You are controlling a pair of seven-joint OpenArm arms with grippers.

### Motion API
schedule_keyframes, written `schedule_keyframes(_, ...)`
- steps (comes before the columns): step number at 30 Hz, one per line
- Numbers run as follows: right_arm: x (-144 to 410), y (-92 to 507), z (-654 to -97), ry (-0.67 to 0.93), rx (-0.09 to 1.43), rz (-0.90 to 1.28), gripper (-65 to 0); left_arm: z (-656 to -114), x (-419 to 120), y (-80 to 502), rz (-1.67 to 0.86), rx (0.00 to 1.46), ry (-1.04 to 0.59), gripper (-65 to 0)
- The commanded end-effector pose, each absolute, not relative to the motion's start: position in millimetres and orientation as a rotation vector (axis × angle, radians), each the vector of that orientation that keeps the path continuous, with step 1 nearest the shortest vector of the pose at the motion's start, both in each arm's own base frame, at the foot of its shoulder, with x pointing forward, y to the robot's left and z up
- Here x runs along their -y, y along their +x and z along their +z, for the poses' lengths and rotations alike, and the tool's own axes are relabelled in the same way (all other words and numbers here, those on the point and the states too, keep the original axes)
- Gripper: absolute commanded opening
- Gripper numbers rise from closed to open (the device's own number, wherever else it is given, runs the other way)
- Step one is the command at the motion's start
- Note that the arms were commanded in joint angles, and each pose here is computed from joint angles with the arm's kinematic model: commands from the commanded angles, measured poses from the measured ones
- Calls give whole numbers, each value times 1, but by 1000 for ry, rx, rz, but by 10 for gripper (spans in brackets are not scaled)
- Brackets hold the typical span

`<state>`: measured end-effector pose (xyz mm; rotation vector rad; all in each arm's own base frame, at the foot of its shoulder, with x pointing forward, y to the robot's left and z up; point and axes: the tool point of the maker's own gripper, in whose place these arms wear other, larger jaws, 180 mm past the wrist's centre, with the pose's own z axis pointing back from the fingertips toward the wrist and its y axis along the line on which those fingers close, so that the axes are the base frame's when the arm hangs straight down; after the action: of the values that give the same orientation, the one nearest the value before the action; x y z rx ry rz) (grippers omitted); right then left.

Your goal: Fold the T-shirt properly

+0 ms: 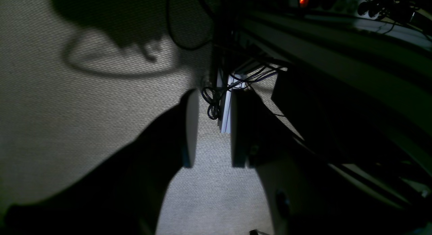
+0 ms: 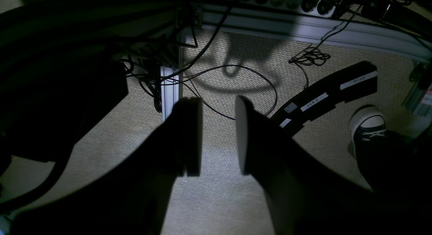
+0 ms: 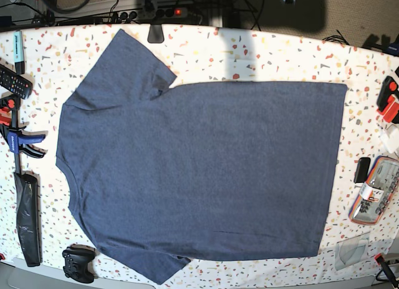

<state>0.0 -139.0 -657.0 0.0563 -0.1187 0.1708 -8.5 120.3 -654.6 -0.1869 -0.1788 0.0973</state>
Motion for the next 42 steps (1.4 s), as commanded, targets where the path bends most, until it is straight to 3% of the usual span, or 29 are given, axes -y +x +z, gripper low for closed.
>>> schedule_keyframes(1,142,0,-657,45,127,170,-474,-654,-122,-12,98,180,-189,-491)
schedule_keyframes(42,142,0,-657,45,127,170,-474,-653,-123,-12,100,194,-187,-491)
